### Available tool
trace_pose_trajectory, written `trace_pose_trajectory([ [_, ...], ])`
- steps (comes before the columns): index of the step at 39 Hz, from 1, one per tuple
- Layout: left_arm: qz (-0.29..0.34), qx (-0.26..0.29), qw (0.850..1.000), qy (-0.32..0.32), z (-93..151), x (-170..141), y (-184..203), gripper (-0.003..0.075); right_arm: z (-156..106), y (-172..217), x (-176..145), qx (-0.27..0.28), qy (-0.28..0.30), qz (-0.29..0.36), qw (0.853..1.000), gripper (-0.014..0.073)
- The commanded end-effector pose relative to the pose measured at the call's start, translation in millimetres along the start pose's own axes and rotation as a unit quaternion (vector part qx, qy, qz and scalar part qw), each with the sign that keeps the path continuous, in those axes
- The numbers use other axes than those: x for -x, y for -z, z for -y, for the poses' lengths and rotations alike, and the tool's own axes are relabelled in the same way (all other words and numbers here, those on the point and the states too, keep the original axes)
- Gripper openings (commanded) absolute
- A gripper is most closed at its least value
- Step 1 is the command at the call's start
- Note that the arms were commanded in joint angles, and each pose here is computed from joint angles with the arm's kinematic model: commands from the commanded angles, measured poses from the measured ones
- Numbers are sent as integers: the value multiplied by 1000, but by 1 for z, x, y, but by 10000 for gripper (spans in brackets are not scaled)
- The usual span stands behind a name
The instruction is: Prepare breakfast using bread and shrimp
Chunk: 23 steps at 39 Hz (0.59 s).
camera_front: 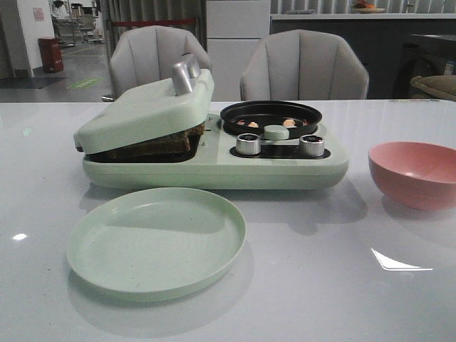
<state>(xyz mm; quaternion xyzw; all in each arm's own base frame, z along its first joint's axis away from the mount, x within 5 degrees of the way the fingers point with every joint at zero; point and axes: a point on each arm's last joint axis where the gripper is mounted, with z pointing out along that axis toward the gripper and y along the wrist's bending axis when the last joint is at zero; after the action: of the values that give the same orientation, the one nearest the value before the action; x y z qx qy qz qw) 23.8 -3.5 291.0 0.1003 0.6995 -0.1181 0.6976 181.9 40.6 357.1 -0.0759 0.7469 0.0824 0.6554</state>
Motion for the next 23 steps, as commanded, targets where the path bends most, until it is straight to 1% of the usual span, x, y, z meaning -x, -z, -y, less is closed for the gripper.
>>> trace_pose_trajectory([
  [1,41,-9,999,7,1,14,0,114,2,20,9,-13,5,96,995,427],
  [10,41,-9,999,7,1,14,0,114,5,54,-25,-27,5,160,987,427],
  [16,41,-9,999,7,1,14,0,114,6,65,-51,-27,5,149,988,427],
  [23,41,-9,999,7,1,14,0,114,5,69,-74,-20,4,102,995,427],
])
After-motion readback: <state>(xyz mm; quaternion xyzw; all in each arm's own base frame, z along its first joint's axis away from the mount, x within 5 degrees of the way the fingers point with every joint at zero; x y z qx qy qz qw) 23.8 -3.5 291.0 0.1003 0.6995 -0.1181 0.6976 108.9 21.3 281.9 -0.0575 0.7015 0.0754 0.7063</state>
